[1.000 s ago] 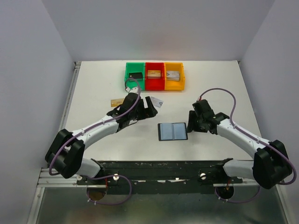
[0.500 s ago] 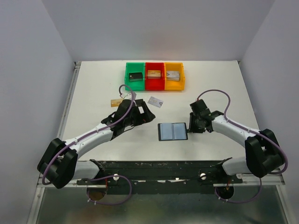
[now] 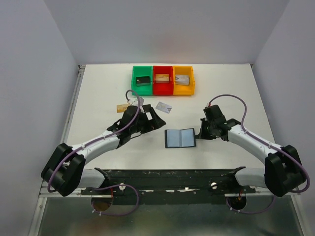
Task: Take the credit cards out of the card holder
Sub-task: Remove the credit card from the card holder.
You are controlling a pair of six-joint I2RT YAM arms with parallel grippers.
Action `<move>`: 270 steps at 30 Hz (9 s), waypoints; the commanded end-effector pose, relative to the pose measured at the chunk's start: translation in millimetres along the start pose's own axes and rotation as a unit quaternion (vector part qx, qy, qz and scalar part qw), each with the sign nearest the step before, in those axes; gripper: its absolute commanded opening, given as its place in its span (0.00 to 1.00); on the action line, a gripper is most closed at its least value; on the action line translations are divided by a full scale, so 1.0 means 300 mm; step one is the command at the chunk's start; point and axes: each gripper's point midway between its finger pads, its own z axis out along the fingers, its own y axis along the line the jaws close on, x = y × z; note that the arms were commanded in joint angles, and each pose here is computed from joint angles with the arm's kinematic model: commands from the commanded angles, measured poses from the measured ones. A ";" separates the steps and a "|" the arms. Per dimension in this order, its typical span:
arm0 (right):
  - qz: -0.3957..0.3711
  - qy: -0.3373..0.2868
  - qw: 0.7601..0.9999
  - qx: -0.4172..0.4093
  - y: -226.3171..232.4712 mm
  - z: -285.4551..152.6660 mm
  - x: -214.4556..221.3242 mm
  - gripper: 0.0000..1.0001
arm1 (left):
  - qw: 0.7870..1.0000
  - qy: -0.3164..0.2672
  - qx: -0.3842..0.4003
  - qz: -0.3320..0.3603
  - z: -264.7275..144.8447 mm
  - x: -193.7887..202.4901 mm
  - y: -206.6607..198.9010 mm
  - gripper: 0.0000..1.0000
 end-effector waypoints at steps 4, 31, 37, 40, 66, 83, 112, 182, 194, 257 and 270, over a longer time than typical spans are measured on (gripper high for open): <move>-0.010 -0.001 0.998 -0.061 0.034 -0.034 0.053 0.00 | 0.989 0.067 0.105 0.081 0.043 0.077 -0.174 0.95; 0.001 0.002 0.996 -0.086 0.059 -0.043 0.068 0.00 | 0.973 0.163 -0.028 0.159 0.174 0.240 -0.019 0.83; 0.005 0.005 0.996 -0.088 0.061 -0.038 0.074 0.00 | 0.971 0.170 -0.018 0.165 0.179 0.256 -0.022 0.82; 0.006 0.005 0.996 -0.090 0.064 -0.038 0.073 0.00 | 0.970 0.178 -0.017 0.166 0.188 0.274 -0.015 0.82; 0.012 0.020 0.994 -0.105 0.078 -0.020 0.099 0.00 | 0.956 0.196 0.071 0.207 0.193 0.331 -0.137 0.72; 0.009 0.021 0.994 -0.107 0.083 -0.019 0.094 0.00 | 0.944 0.201 0.092 0.243 0.192 0.352 -0.201 0.72; 0.008 0.017 0.995 -0.100 0.069 -0.023 0.098 0.00 | 0.942 0.181 0.044 0.279 0.171 0.352 -0.193 0.76; -0.016 -0.049 0.972 -0.231 0.216 -0.180 0.018 0.00 | 0.945 0.159 0.026 0.286 0.194 0.307 -0.227 0.82; -0.017 -0.055 0.969 -0.241 0.231 -0.202 0.006 0.00 | 0.943 0.168 0.021 0.286 0.208 0.324 -0.215 0.80; -0.018 -0.053 0.975 -0.214 0.194 -0.176 0.018 0.00 | 0.941 0.144 -0.034 0.304 0.196 0.290 -0.152 0.80; -0.004 -0.044 0.981 -0.187 0.163 -0.143 0.033 0.00 | 0.927 0.149 -0.003 0.344 0.189 0.330 -0.235 0.80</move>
